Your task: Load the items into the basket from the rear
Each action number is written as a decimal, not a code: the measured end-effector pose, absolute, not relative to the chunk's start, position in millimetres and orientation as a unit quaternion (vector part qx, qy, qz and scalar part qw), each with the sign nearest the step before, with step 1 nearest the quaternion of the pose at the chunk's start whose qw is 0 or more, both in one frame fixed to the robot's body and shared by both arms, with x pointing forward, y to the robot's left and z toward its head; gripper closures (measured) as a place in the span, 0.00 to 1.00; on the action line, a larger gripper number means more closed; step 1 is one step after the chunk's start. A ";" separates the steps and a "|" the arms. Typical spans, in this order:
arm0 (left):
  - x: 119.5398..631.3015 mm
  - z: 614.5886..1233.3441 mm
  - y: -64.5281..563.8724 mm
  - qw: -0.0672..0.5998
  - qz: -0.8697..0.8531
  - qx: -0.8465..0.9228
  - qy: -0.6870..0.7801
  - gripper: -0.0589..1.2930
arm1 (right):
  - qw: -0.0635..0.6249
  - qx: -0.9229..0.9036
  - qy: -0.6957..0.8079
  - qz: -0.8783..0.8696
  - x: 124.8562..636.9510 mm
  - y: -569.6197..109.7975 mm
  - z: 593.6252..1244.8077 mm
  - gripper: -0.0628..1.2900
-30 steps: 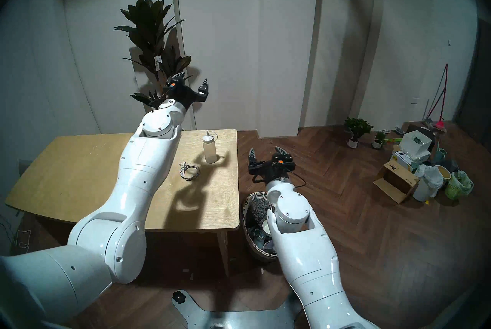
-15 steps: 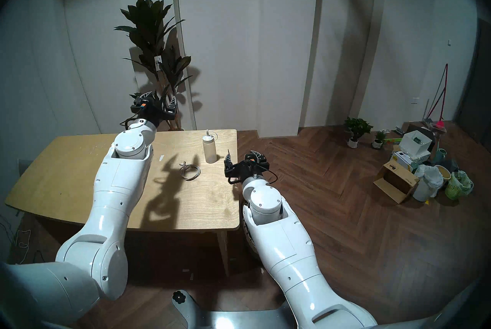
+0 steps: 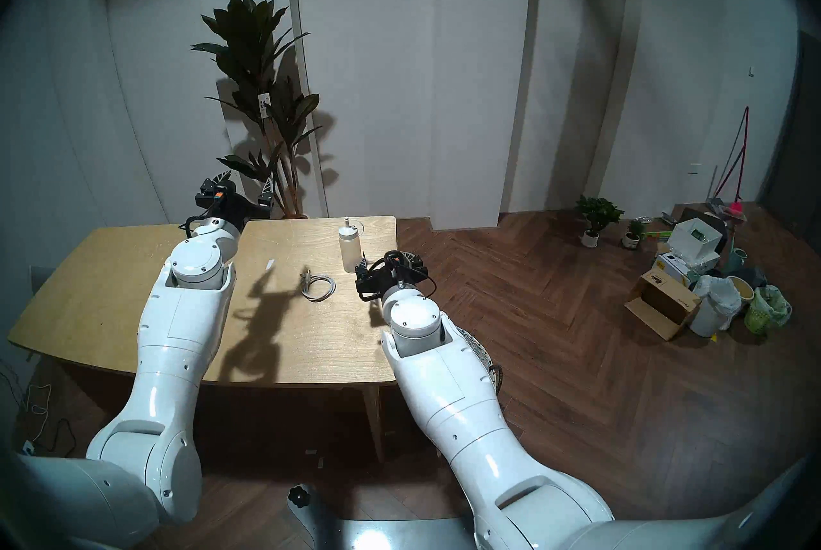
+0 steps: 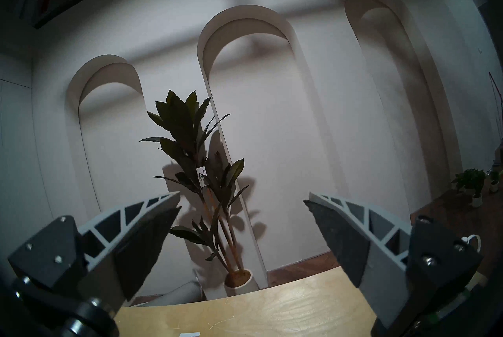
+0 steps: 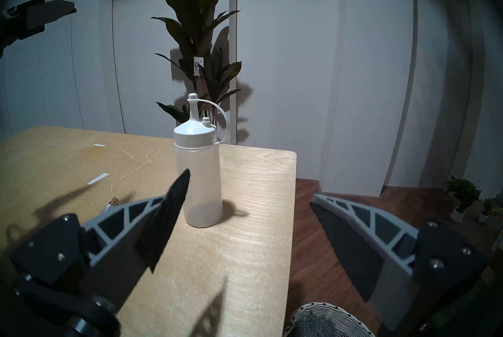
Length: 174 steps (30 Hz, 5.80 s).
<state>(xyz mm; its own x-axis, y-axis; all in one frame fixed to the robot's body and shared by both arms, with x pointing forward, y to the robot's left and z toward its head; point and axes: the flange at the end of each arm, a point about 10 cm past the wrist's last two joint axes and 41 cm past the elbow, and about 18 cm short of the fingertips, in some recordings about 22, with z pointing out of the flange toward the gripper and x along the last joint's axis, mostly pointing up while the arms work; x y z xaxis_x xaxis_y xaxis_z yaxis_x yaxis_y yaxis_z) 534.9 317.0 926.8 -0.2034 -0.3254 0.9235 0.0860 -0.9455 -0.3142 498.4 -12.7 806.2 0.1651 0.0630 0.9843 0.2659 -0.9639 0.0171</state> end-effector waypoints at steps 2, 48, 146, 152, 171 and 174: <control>530.9 926.6 317.3 0.136 -0.769 -0.616 0.098 0.04 | 0.078 -0.763 -0.111 -0.632 500.6 -7.2 805.0 0.03; 427.3 948.0 296.9 0.154 -0.722 -0.664 0.120 0.04 | 0.055 -0.886 -0.018 -0.459 511.9 89.0 787.9 0.03; 366.4 913.0 296.1 0.132 -0.581 -0.802 0.049 0.04 | 0.067 -0.880 0.018 -0.470 505.2 117.2 785.4 0.03; 367.9 906.8 290.7 0.126 -0.576 -0.806 0.050 0.04 | 0.064 -0.880 0.015 -0.471 504.0 115.3 780.6 0.03; 370.6 889.5 283.4 0.116 -0.558 -0.820 0.049 0.04 | 0.050 -0.876 -0.001 -0.479 503.5 111.1 773.9 0.03; 370.7 887.8 283.6 0.116 -0.556 -0.821 0.048 0.04 | 0.049 -0.875 -0.004 -0.482 504.5 111.1 775.4 0.03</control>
<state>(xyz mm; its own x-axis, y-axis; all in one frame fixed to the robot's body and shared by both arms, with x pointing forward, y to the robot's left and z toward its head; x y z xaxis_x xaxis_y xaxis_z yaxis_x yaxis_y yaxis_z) 370.7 283.6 887.8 0.3762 -0.2083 0.9028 0.0498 -0.9685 -0.2442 504.5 111.1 775.4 0.5362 -0.0405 0.8431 0.0539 -0.9952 -0.0821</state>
